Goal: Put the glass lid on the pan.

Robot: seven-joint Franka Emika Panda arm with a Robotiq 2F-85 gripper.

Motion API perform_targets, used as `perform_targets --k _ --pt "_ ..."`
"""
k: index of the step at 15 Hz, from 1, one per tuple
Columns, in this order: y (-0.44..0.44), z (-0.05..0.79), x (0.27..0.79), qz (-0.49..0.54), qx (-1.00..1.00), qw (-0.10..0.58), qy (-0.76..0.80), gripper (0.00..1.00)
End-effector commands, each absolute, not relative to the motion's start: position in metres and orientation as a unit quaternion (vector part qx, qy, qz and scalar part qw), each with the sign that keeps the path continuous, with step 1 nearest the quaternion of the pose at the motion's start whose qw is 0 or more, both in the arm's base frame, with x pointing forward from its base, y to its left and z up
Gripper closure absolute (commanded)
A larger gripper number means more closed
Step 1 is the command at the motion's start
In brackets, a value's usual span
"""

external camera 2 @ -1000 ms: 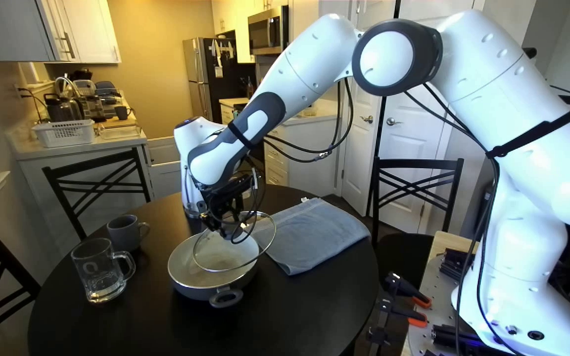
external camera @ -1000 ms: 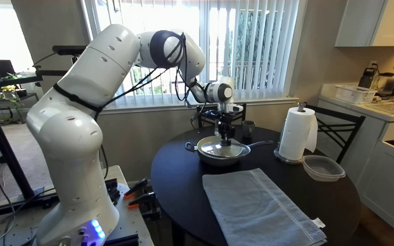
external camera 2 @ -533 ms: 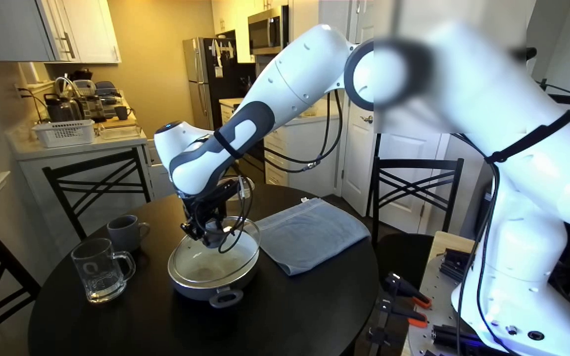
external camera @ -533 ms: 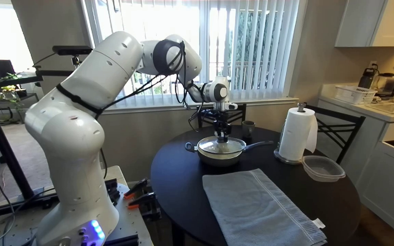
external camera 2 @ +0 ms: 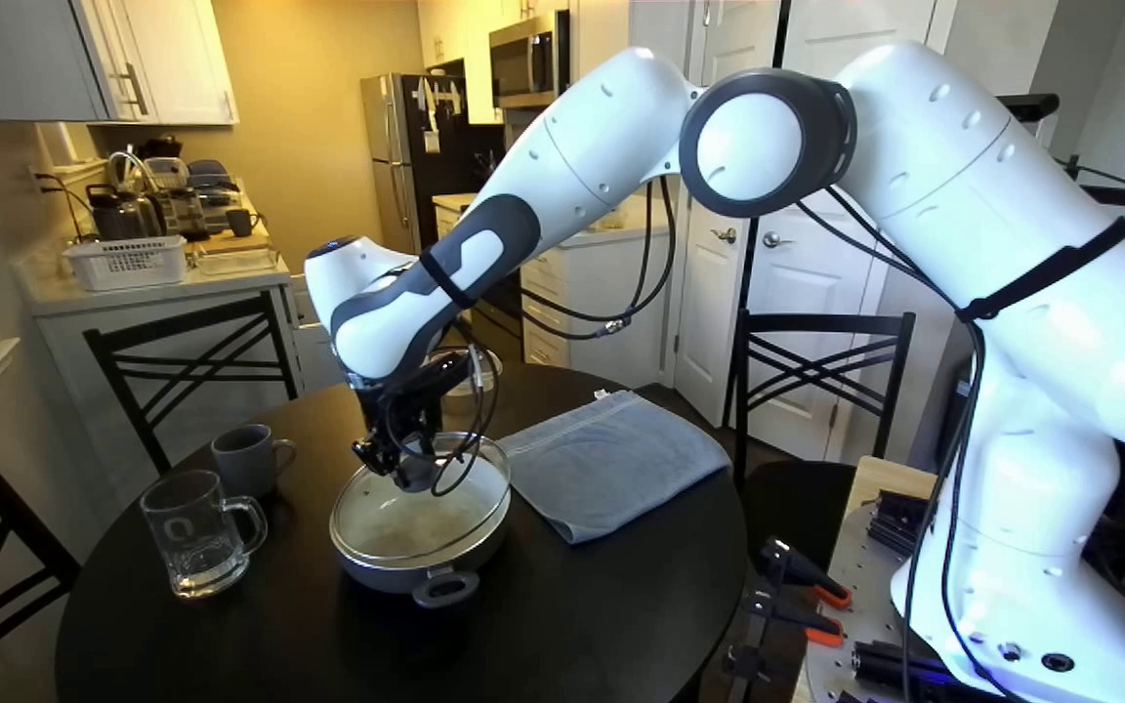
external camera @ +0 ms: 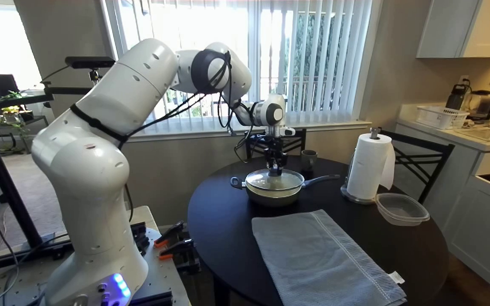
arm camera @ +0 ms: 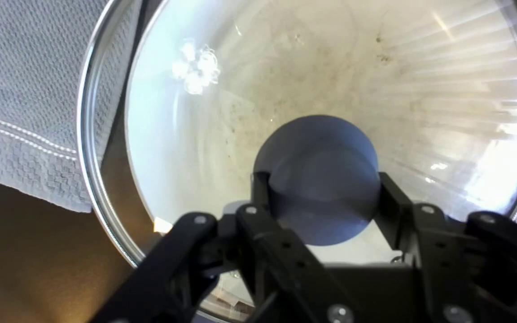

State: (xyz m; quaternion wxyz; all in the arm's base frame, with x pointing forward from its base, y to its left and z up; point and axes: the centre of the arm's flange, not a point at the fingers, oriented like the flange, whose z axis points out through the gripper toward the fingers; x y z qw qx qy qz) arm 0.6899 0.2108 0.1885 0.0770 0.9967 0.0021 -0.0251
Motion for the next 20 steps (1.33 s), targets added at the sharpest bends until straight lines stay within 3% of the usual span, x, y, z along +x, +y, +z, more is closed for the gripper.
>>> perform_targets --k 1,5,12,20 --pt "0.202 0.208 0.691 -0.039 0.999 0.028 0.021 0.67" --pt "0.194 0.208 0.694 -0.042 0.999 -0.002 0.022 0.67" --pt "0.159 0.203 0.704 -0.019 1.0 0.007 -0.002 0.67" --pt "0.179 0.197 0.693 -0.031 0.998 -0.009 0.052 0.67"
